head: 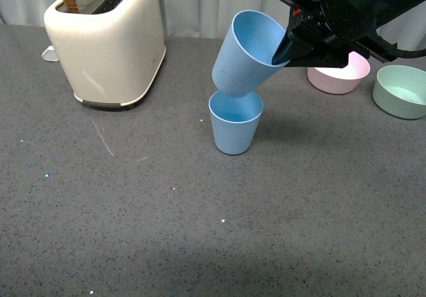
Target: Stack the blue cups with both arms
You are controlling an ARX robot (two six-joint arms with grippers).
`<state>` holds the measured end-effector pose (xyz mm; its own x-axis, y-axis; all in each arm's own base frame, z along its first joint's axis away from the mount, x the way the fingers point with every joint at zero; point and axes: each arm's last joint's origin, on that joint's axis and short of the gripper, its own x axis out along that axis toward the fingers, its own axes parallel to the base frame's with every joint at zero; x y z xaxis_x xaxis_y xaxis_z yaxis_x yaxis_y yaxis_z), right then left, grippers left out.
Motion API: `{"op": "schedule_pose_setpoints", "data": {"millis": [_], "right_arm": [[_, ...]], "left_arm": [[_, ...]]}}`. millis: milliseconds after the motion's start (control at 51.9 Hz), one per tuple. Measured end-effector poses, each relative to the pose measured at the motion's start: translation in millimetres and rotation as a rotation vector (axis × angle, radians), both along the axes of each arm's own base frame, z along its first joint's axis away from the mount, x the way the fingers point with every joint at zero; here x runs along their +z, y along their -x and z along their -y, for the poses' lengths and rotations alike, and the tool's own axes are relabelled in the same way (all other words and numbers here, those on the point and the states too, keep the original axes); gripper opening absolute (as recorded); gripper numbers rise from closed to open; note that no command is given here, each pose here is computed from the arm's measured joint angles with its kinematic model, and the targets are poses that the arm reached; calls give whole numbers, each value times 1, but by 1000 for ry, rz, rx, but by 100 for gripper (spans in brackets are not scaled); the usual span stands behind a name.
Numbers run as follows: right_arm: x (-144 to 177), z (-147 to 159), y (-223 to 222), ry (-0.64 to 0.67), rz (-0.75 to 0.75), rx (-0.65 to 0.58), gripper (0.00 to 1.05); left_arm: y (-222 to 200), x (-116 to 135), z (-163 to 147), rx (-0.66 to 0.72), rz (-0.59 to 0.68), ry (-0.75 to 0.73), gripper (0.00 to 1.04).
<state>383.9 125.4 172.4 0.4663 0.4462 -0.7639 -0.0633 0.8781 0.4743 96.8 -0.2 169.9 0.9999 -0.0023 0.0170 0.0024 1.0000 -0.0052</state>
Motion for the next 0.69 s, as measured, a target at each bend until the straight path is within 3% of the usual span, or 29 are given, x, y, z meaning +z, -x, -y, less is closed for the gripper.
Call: {"op": "schedule_pose_setpoints", "data": {"millis": [289, 579, 617, 656, 694], "right_arm": [[-15, -1, -2, 17, -42, -7, 1], [-16, 3, -3, 16, 31, 8, 56], [-23, 3, -3, 105, 165, -18, 57], [-32, 10, 4, 273, 392, -101, 48], [-41, 18, 16, 368, 525, -155, 41]], "left_arm": [[0, 0, 0, 0, 0, 0, 98], [0, 0, 0, 0, 0, 0, 98], [0, 0, 0, 0, 0, 0, 98], [0, 0, 0, 0, 0, 0, 98], [0, 0, 0, -1, 0, 0, 98]]}}
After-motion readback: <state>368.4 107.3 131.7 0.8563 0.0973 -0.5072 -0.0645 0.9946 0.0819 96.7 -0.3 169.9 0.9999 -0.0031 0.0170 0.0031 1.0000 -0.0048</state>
